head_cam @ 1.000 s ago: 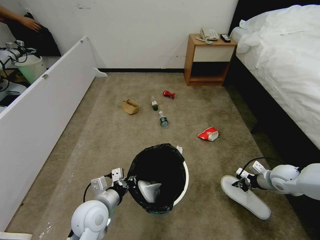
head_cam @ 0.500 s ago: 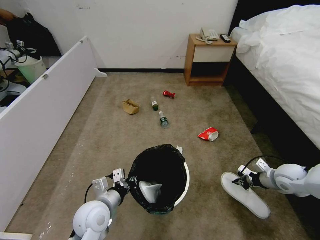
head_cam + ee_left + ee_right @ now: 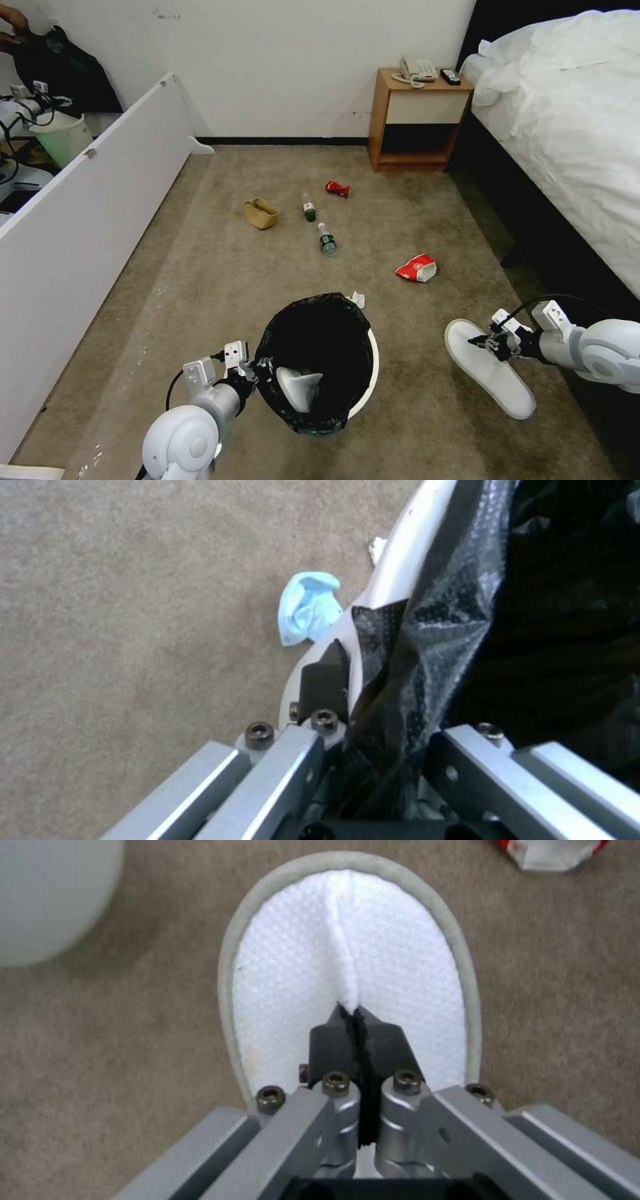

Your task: Pick up the trash bin, then pick up the garbage from the floor and place it into the trash bin.

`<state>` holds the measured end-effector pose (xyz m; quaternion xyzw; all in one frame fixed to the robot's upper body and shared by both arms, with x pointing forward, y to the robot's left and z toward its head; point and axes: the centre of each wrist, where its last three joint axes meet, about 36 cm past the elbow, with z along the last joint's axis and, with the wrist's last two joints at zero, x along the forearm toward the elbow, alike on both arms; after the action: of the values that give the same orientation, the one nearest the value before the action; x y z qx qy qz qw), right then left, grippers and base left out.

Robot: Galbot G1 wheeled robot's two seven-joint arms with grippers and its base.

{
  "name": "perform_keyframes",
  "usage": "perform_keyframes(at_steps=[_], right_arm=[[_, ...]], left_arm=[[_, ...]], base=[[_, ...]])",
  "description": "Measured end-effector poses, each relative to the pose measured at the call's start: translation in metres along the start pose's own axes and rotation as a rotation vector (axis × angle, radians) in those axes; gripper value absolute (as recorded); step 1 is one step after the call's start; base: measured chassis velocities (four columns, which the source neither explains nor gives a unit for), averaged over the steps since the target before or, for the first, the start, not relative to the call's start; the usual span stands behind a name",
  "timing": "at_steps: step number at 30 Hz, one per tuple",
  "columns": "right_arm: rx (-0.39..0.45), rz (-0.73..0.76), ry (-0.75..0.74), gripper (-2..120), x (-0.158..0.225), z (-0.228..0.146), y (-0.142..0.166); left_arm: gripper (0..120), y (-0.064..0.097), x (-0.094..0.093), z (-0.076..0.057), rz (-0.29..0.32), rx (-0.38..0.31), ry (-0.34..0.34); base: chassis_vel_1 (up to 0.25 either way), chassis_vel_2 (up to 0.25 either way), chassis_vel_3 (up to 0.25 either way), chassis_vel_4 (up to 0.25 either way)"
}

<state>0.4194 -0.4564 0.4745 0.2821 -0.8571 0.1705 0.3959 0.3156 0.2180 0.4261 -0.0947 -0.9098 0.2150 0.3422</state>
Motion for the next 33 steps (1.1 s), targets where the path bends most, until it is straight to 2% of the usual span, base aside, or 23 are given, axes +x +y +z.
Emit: perform_keyframes(at_steps=[9, 23, 33], right_arm=[[0.039, 0.011, -0.114, 0, 0.022, -0.008, 0.009], [0.152, -0.013, -0.371, 0, 0.047, -0.058, 0.043], [0.204, -0.041, -0.565, 0, 0.064, -0.083, 0.066]], left_arm=[[2, -0.001, 0.006, -0.003, -0.001, 0.006, 0.022], [2, -0.014, 0.024, -0.015, 0.036, 0.029, 0.075], [2, -0.020, 0.029, -0.015, 0.029, 0.035, 0.104]], base=[[0.000, 0.000, 0.000, 0.000], [0.000, 0.000, 0.000, 0.000], [0.000, 0.000, 0.000, 0.000]])
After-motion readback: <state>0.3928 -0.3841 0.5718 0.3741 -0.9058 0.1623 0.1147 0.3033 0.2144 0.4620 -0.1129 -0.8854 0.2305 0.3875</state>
